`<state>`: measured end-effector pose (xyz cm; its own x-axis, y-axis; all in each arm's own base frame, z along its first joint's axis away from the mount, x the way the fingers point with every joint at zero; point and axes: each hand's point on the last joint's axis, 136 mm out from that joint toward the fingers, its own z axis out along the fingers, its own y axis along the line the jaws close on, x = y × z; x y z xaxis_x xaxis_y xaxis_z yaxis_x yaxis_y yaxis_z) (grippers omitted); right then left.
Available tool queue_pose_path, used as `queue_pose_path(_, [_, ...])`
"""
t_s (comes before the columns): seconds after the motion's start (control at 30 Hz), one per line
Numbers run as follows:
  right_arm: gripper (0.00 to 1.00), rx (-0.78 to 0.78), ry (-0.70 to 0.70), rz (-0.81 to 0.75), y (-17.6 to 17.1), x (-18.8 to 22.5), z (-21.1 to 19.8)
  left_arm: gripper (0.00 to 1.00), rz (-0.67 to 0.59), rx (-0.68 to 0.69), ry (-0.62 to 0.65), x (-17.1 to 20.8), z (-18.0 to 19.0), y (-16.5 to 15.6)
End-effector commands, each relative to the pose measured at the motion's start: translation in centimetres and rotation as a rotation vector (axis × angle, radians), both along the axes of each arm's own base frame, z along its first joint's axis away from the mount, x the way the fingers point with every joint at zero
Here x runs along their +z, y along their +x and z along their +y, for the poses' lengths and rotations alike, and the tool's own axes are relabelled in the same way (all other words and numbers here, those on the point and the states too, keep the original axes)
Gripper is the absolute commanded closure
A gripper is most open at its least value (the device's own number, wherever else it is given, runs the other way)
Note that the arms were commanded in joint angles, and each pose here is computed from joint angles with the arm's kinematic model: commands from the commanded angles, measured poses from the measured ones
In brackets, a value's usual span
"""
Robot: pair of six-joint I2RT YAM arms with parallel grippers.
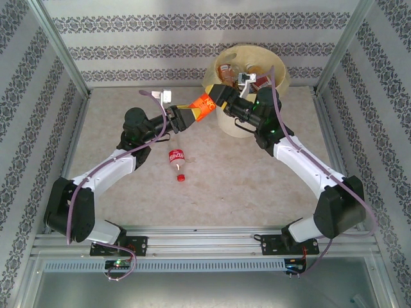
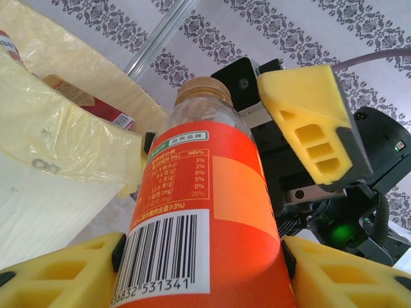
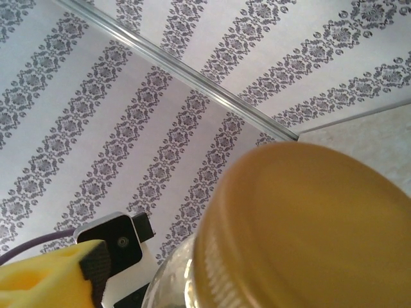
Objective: Put the plastic bottles in the bin
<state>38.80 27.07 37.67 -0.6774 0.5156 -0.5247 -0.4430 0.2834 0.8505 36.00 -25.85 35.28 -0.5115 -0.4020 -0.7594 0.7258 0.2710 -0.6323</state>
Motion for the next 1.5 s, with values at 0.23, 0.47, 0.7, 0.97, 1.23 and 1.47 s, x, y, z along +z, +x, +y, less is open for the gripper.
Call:
queue_pose_path(0.23, [0.52,-0.035,-0.032,-0.082,-0.1,2.1,-0.2,0.44,-0.104,-0.050,-0.028,3.1,-0.8,-1.3])
queue_pose_path(0.47, [0.58,-0.077,-0.090,-0.118,-0.1,2.6,-1.2,0.11,-0.051,-0.020,0.002,2.6,-0.8,-0.9])
queue_pose_path(0.7, [0.58,-0.193,-0.227,-0.236,1.0,5.9,-5.2,0.00,-0.069,0.156,0.071,2.4,1.6,-0.8])
queue_pose_path(0.97, [0.56,-0.356,-0.364,-0.354,3.7,9.7,-10.5,0.00,0.017,0.412,0.172,-0.1,5.7,0.1])
queue_pose_path(1.23, [0.56,-0.459,-0.629,-0.297,8.2,8.0,-15.5,0.00,0.261,0.626,0.370,-6.2,9.7,1.1])
queue_pose_path(1.47, [0.54,-0.404,-0.670,-0.136,10.9,4.3,-17.4,0.00,0.472,0.654,0.556,-12.3,10.9,0.7])
